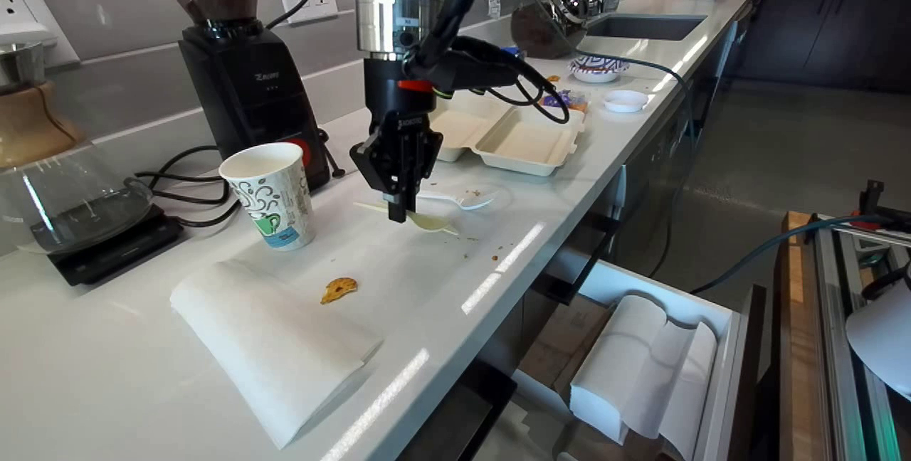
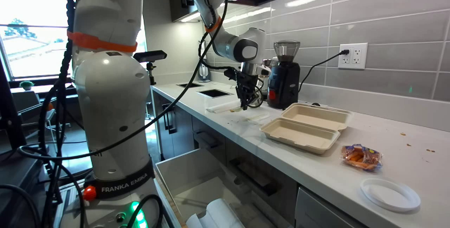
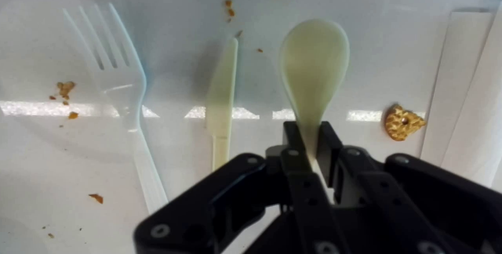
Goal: Put the orange object on the spoon, then pour out the object from the spoon into the lunch pack
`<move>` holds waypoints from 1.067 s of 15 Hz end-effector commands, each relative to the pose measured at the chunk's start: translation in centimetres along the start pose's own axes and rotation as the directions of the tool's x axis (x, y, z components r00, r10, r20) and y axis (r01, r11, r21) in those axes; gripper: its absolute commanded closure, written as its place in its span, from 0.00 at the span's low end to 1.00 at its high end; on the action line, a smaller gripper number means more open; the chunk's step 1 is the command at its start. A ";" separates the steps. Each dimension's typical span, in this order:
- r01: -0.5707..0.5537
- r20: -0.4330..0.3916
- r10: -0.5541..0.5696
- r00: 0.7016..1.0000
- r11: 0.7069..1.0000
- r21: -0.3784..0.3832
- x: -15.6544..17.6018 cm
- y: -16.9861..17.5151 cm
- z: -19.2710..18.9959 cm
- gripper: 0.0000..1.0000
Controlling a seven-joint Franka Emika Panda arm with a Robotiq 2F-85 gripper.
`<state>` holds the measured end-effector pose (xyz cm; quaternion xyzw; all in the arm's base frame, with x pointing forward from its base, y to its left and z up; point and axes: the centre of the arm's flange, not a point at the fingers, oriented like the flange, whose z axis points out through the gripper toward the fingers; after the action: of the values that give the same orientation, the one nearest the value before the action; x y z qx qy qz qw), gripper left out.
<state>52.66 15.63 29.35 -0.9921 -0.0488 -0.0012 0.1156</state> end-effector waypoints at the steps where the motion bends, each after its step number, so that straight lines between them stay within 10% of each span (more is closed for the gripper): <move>1: -0.030 0.007 0.030 1.000 1.000 0.007 0.7 -0.2 1.1 0.96; 5: -0.020 0.019 0.020 1.000 1.000 0.011 0.9 -0.1 1.5 0.96; 6: -0.022 0.020 0.022 1.000 1.000 0.009 1.0 -0.1 1.5 0.60; 16: -0.068 -0.016 0.068 0.998 0.998 -0.008 -0.2 2.4 -1.0 0.00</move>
<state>53.68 14.55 28.42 -0.9930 -0.0252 0.0041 0.1157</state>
